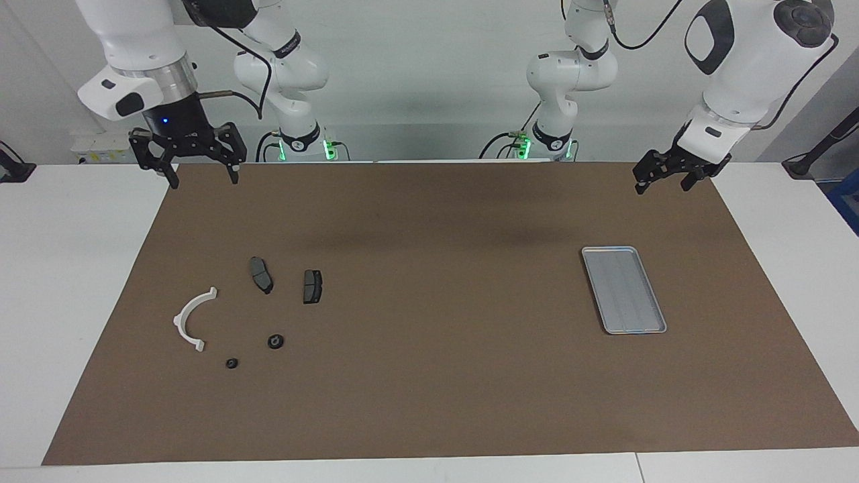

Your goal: Place bearing gear from tray to pile

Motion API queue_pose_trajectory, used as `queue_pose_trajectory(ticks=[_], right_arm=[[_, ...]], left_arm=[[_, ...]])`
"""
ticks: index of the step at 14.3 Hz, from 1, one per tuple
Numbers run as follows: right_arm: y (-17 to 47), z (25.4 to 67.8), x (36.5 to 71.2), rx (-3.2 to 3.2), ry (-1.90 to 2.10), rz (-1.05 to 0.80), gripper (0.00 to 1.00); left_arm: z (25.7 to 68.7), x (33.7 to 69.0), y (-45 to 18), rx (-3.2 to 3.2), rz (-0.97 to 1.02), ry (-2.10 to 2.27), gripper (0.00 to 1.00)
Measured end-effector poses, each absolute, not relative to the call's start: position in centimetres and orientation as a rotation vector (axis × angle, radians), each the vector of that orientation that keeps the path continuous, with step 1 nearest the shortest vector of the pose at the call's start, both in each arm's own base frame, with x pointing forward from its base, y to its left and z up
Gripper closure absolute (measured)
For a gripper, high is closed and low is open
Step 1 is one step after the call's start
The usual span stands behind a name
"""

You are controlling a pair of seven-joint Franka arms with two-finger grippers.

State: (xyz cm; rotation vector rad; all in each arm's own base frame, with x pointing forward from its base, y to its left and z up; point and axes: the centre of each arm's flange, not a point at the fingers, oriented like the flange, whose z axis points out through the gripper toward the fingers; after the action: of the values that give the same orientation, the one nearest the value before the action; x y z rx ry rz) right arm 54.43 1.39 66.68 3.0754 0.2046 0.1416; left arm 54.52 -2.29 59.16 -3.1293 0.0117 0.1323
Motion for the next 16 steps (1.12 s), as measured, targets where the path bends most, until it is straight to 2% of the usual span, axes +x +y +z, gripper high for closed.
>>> queue_pose_trajectory(ticks=[5, 11, 16], right_arm=[[-0.4, 68.3, 52.1, 3.102, 0.152, 0.100, 0.00], [-0.9, 65.0, 52.6, 3.110, 0.141, 0.031, 0.00], [0.2, 64.6, 52.6, 3.140, 0.133, 0.022, 0.00]], left_arm=[[59.2, 54.5, -2.3, -3.129, 0.132, 0.012, 0.00], [59.2, 54.5, -2.3, -3.129, 0.132, 0.012, 0.00], [59.2, 54.5, -2.3, -3.129, 0.132, 0.012, 0.00]])
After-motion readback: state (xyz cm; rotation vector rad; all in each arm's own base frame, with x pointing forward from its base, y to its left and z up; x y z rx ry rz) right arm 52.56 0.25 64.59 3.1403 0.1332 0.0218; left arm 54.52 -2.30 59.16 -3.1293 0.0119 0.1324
